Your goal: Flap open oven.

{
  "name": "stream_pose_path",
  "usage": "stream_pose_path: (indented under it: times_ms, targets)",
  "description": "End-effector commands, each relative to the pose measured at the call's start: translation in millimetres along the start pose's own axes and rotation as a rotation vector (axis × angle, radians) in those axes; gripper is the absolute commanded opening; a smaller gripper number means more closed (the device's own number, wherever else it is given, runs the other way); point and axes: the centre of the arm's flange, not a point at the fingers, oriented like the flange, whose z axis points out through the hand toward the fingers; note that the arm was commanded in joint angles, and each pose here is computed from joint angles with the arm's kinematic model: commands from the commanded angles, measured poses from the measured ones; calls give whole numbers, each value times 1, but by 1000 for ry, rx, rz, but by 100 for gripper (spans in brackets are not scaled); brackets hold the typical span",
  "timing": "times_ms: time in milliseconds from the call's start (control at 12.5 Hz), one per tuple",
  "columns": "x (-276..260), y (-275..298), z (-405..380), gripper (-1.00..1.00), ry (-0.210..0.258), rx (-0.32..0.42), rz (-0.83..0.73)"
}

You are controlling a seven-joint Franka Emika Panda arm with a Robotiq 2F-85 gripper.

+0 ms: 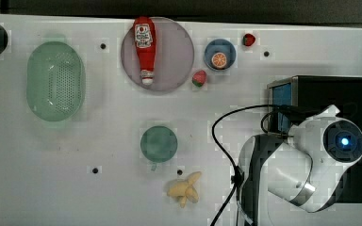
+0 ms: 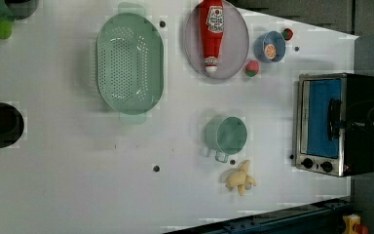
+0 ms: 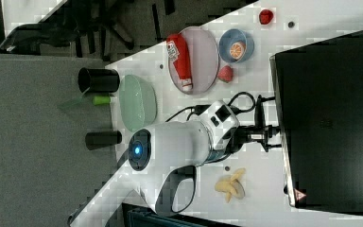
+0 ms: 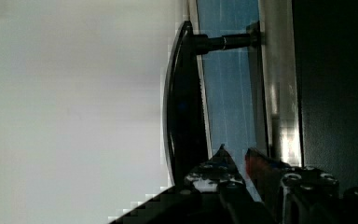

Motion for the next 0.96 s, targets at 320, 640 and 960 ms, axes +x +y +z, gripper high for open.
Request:
stream_pose_path:
  times_ms: [320,640,960]
  targets:
    - [10,-76,11,-65,-31,-92,-109]
    - [8,-127,24,-65,-44,-209,-97]
    - [7,-169,47,-65,-42,-338,-122]
